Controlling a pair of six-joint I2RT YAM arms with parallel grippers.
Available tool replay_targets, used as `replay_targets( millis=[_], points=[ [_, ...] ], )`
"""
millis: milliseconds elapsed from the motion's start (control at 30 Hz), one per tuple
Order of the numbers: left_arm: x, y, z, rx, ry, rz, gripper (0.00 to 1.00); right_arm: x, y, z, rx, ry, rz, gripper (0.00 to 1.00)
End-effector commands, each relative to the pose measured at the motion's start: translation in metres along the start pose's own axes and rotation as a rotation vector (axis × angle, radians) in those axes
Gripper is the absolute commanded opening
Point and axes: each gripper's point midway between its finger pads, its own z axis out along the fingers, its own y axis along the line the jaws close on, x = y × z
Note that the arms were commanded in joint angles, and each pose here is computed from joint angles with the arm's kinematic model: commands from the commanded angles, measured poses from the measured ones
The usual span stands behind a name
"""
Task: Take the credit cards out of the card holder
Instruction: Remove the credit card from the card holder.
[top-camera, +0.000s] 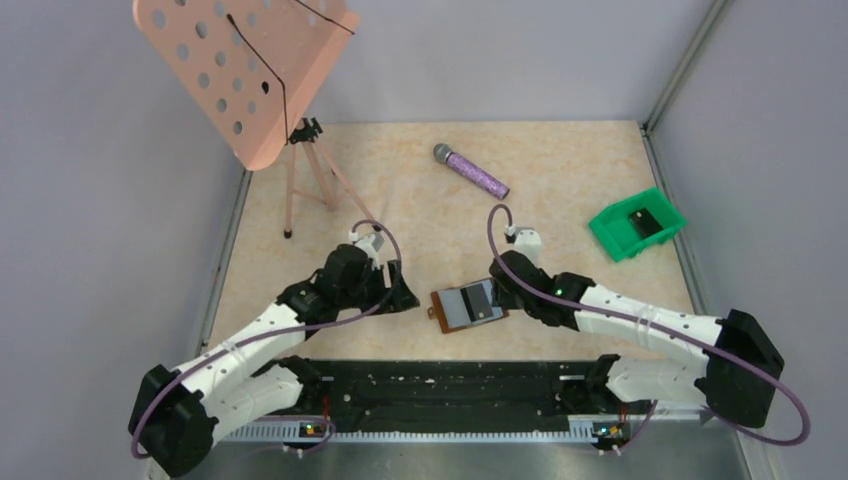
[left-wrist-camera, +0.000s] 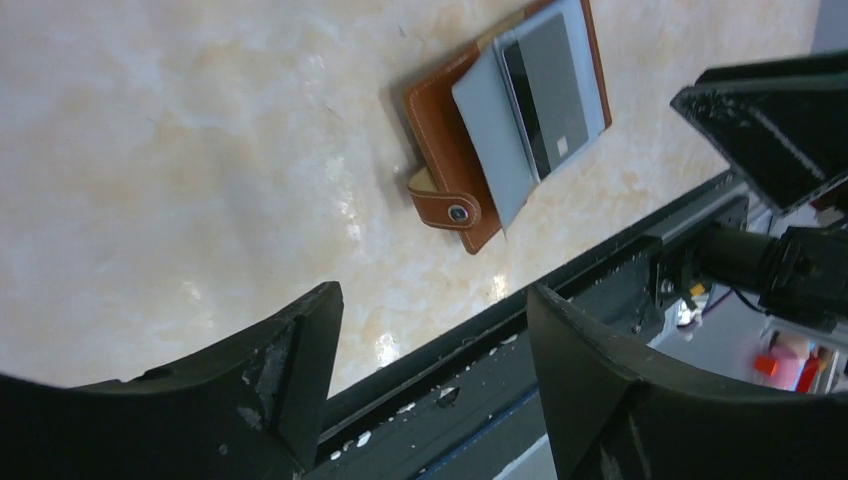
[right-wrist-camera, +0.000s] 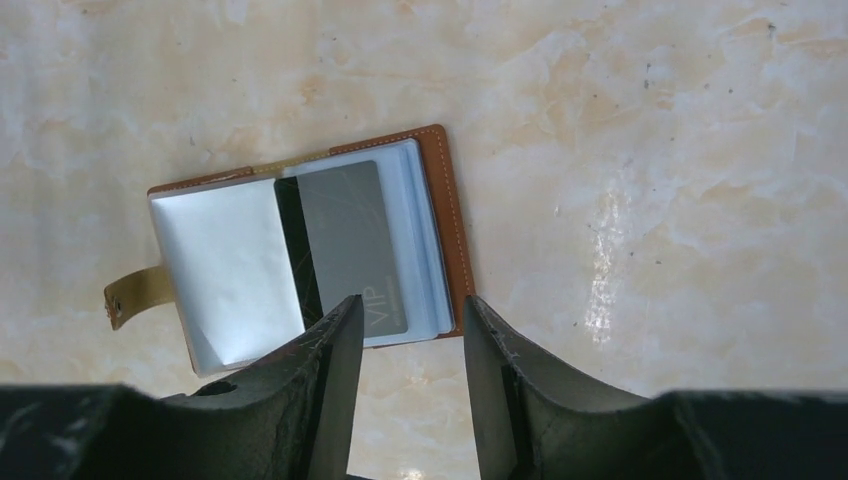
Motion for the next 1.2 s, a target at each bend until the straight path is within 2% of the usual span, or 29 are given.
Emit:
replay_targets(
  millis=[0,100,200,533,833,1167],
  points=[
    [0.002,-0.045,0.011,0.153,0.060,0.044,0.72,-0.007,0.015,0.001,-0.170,0.010,-0.001,0.40],
    [0.004,-0.063,0.023,0.194,0.076,0.045,0.69,-0.009,0.023,0.002,-0.288,0.037,0.045,0.34],
    [0.003,-0.079,0.036,0.250,0.066,0.021,0.61,-0.012,0.027,0.005,-0.410,0.057,0.106,0.31],
    [-0.003,-0.106,0.074,0.334,0.061,-0.002,0.50,0.001,0.024,0.027,-0.493,0.124,0.139,0.31],
    [0.021,-0.076,0.121,0.265,0.125,-0.075,0.44,0.008,0.021,0.042,-0.484,0.146,0.140,0.31],
    [0.035,-0.052,0.140,0.209,0.139,-0.081,0.48,0.031,0.011,0.056,-0.441,0.201,0.150,0.30]
  ],
)
